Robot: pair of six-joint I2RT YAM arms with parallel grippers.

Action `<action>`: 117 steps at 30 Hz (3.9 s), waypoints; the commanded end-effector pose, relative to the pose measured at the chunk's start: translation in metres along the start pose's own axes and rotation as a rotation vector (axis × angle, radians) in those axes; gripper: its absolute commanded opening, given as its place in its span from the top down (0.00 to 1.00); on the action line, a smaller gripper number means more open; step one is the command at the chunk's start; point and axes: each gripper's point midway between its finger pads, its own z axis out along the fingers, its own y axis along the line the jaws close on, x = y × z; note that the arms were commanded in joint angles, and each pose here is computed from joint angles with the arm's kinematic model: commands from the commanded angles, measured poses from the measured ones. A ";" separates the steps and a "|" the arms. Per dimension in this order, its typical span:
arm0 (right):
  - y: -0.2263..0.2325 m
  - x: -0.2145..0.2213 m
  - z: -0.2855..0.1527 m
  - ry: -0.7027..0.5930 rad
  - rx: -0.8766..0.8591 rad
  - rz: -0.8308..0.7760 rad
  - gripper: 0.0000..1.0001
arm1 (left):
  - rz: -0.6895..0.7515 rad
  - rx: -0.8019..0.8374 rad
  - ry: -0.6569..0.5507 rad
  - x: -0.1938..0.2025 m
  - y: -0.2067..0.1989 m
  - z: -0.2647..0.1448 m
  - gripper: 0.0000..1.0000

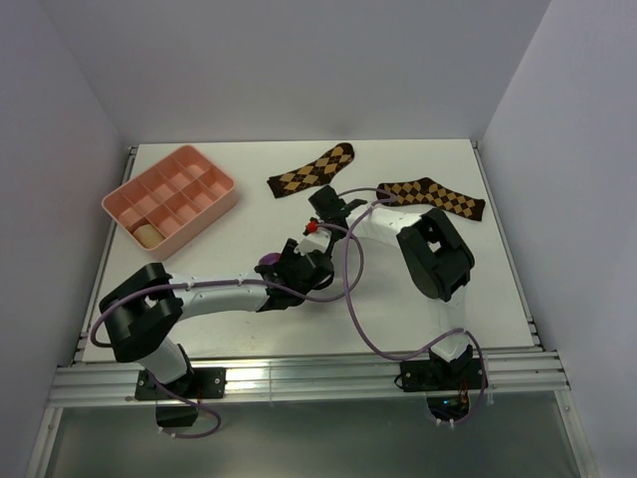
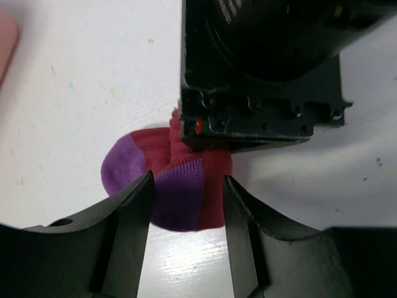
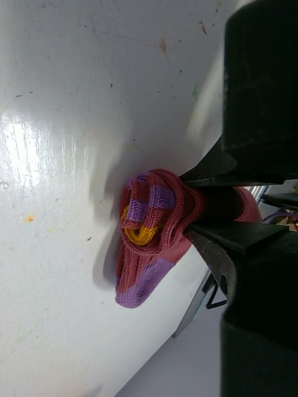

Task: Roll the socks
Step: Roll the sock at the center of the board.

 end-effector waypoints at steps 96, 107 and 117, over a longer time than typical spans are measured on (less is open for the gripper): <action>0.028 -0.008 0.022 -0.264 -0.188 -0.004 0.38 | -1.135 0.563 0.764 0.113 0.039 0.030 0.99; 0.008 -0.010 0.034 -0.255 -0.082 -0.029 0.90 | -1.125 0.518 0.768 0.126 0.041 0.029 0.81; -0.015 -0.004 0.019 -0.220 0.092 -0.059 1.00 | -0.949 0.323 0.514 0.082 0.081 0.031 0.53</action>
